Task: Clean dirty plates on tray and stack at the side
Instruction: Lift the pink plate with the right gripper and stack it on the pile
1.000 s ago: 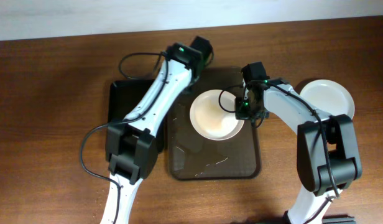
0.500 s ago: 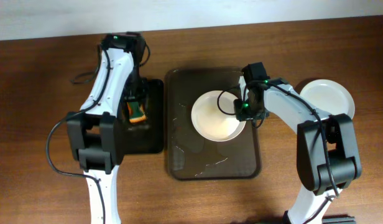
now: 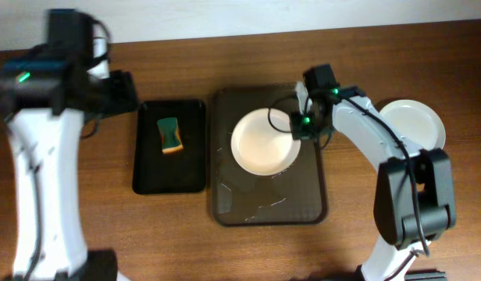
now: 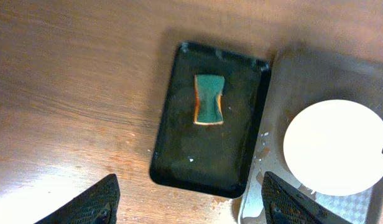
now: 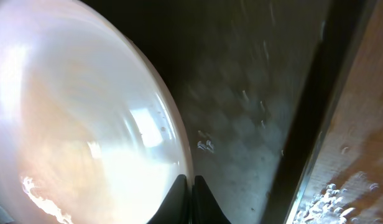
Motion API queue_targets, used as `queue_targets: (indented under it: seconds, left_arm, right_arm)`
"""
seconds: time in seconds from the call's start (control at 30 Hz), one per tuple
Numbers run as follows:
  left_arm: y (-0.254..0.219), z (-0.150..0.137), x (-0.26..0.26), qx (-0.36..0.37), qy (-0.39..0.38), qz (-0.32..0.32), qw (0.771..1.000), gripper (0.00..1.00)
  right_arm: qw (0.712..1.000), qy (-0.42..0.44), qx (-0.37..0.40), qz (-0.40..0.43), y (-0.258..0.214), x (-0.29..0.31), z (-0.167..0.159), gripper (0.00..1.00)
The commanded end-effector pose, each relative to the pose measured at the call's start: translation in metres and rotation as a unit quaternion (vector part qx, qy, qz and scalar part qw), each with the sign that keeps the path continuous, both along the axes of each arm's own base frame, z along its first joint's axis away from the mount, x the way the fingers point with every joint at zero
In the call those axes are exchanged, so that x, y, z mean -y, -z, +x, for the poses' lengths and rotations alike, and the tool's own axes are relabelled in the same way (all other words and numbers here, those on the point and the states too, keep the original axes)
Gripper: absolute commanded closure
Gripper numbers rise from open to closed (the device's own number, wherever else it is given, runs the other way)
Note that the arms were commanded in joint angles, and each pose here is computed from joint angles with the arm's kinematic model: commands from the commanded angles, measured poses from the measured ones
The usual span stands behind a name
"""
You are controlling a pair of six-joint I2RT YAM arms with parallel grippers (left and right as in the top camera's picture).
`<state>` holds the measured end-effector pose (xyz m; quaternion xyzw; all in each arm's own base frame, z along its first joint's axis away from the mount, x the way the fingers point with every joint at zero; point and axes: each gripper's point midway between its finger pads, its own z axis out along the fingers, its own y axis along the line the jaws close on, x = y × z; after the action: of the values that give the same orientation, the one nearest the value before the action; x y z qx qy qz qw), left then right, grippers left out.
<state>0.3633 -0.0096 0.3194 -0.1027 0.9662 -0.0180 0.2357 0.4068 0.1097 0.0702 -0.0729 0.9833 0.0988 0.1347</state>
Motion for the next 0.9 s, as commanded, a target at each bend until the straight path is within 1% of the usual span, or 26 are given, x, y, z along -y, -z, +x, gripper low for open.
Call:
queue_targets:
  seconds: [0.0, 0.03, 0.17, 0.3, 0.4, 0.47, 0.57, 0.63, 0.73, 0.87]
  left_arm:
    - [-0.019, -0.012, -0.012, 0.028, -0.012, 0.002, 1.0, 0.26]
    - [-0.023, -0.016, -0.013, 0.032, -0.013, 0.002, 0.999, 0.25]
    - [-0.02, -0.023, -0.013, 0.018, -0.013, 0.002, 1.0, 0.26]
    - [-0.017, -0.028, -0.016, 0.006, -0.018, 0.011, 1.0, 0.32]
    - [-0.018, -0.029, -0.02, 0.007, -0.023, 0.017, 1.0, 0.34]
    - [-0.02, -0.031, -0.026, 0.012, -0.032, 0.02, 0.999, 0.35]
    - [-0.029, -0.036, -0.033, 0.028, -0.044, 0.02, 0.998, 0.34]
    - [-0.039, -0.043, -0.042, 0.044, -0.058, 0.02, 0.997, 0.33]
    - [-0.048, -0.053, -0.05, 0.058, -0.072, 0.021, 0.995, 0.32]
    - [-0.056, -0.06, -0.055, 0.072, -0.081, 0.022, 0.994, 0.29]
  right_arm:
    - [0.992, -0.071, 0.103, 0.022, -0.078, -0.053, 0.022, 0.96]
    - [0.988, -0.089, 0.121, 0.028, -0.089, -0.072, 0.023, 0.96]
    - [0.972, -0.138, 0.186, 0.041, -0.105, -0.129, 0.027, 0.96]
    - [0.953, -0.132, 0.271, -0.033, -0.112, -0.163, 0.039, 0.96]
    - [0.928, -0.12, 0.343, -0.085, -0.133, -0.186, 0.039, 0.96]
    - [0.905, -0.114, 0.384, -0.141, -0.148, -0.192, 0.035, 0.96]
    - [0.875, -0.125, 0.425, -0.196, -0.165, -0.207, 0.022, 0.96]
    - [0.856, -0.114, 0.449, -0.231, -0.177, -0.214, 0.009, 0.96]
    - [0.842, -0.109, 0.463, -0.253, -0.185, -0.219, 0.0, 0.96]
    - [0.831, -0.13, 0.473, -0.264, -0.189, -0.231, -0.011, 0.96]
